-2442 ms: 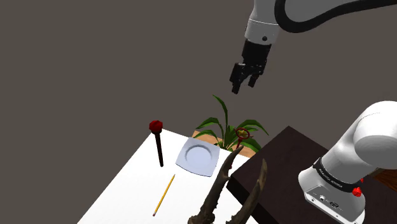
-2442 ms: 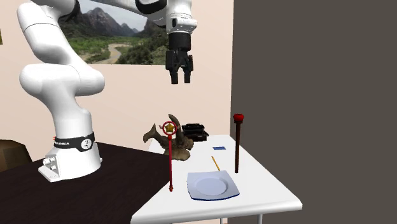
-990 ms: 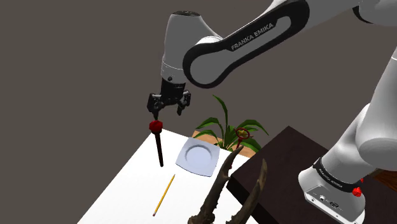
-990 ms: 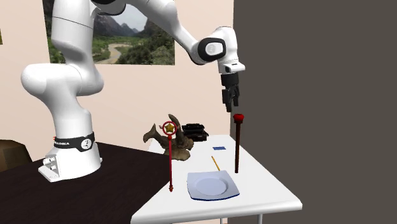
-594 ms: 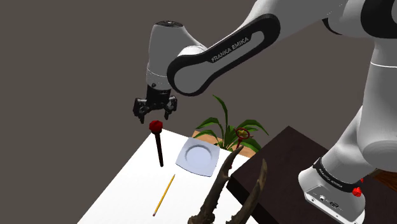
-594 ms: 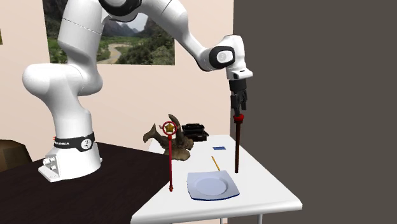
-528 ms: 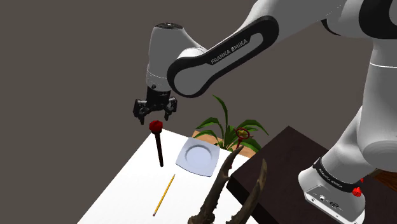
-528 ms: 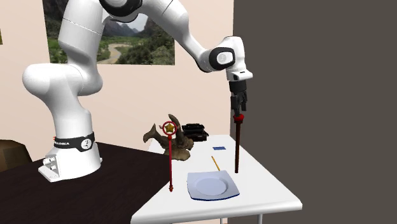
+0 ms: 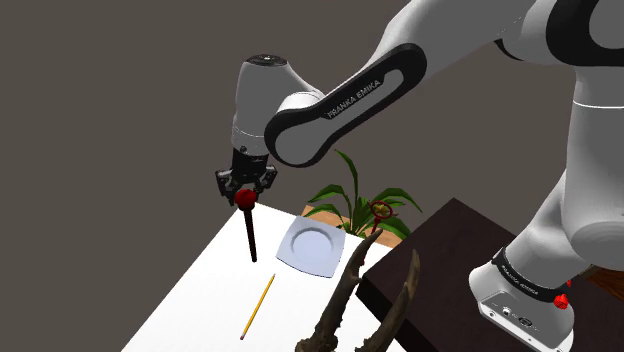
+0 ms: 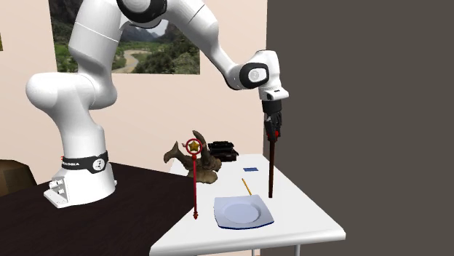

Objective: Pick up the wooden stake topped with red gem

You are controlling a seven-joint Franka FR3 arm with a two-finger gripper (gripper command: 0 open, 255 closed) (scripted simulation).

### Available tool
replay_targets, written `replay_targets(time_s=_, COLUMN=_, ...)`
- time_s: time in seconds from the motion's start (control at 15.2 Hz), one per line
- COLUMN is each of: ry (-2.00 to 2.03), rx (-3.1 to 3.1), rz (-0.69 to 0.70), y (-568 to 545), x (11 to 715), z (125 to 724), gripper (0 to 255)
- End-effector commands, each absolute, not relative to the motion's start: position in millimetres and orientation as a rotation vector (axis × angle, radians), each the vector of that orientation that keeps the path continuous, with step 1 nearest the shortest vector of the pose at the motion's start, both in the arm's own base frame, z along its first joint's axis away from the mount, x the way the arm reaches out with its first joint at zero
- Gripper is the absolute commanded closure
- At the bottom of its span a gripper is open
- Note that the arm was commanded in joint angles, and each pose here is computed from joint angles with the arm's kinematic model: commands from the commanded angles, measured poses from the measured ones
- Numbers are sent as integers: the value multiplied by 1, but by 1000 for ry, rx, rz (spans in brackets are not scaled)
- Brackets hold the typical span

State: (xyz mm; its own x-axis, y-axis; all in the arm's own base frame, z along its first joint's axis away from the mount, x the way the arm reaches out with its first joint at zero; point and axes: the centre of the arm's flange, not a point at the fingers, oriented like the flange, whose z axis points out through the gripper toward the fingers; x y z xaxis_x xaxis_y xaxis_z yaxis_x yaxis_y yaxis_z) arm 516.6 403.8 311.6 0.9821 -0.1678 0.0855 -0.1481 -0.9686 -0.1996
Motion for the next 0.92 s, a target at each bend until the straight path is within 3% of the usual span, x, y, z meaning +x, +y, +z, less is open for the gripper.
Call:
replay_targets(time_s=0.0, ry=236, rx=-2935, rz=-151, y=404, x=517, z=311, gripper=255)
replay_targets(time_s=0.86, ry=236, rx=-2935, rz=-151, y=405, x=516, z=343, gripper=255)
